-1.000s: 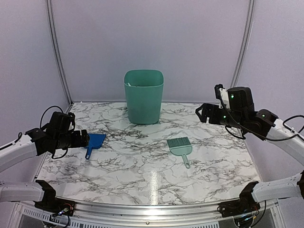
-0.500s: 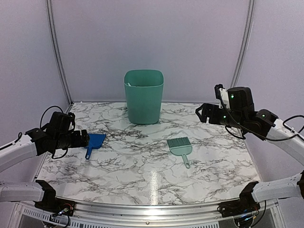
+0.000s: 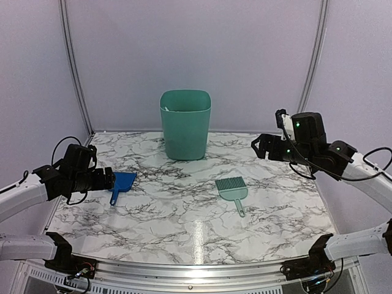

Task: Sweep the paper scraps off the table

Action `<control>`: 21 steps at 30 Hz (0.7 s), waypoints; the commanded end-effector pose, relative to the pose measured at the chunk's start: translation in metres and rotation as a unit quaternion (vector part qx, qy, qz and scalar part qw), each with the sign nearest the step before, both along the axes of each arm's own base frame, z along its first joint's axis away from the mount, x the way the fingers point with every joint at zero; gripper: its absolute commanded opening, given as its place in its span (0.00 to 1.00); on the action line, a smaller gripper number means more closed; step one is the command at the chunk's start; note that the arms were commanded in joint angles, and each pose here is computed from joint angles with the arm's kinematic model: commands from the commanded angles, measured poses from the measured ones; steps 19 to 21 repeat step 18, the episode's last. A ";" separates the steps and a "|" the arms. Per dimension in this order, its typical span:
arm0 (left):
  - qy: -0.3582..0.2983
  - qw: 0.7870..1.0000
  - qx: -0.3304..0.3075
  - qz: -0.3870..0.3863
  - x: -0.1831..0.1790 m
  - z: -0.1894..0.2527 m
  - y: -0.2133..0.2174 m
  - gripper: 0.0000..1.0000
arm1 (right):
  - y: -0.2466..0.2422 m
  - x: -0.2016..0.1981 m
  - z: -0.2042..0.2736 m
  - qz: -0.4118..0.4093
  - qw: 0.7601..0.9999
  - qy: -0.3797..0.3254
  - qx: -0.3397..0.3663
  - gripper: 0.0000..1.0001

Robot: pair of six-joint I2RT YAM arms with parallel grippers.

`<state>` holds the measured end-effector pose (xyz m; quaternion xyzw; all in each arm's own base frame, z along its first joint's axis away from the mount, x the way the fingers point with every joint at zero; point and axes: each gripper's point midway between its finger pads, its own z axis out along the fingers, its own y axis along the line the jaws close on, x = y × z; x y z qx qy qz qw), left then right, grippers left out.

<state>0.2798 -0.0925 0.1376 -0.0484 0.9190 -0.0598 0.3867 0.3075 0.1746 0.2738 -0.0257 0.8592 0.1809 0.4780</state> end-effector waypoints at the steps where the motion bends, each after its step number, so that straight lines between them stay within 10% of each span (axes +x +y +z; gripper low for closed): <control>1: -0.011 1.000 0.005 0.007 0.002 0.005 0.003 0.99 | 0.004 0.007 -0.001 -0.001 1.000 0.002 -0.003 0.95; 21: -0.012 1.000 0.021 0.017 0.007 0.005 0.007 0.99 | 0.023 0.026 -0.055 0.012 0.997 0.062 -0.033 0.96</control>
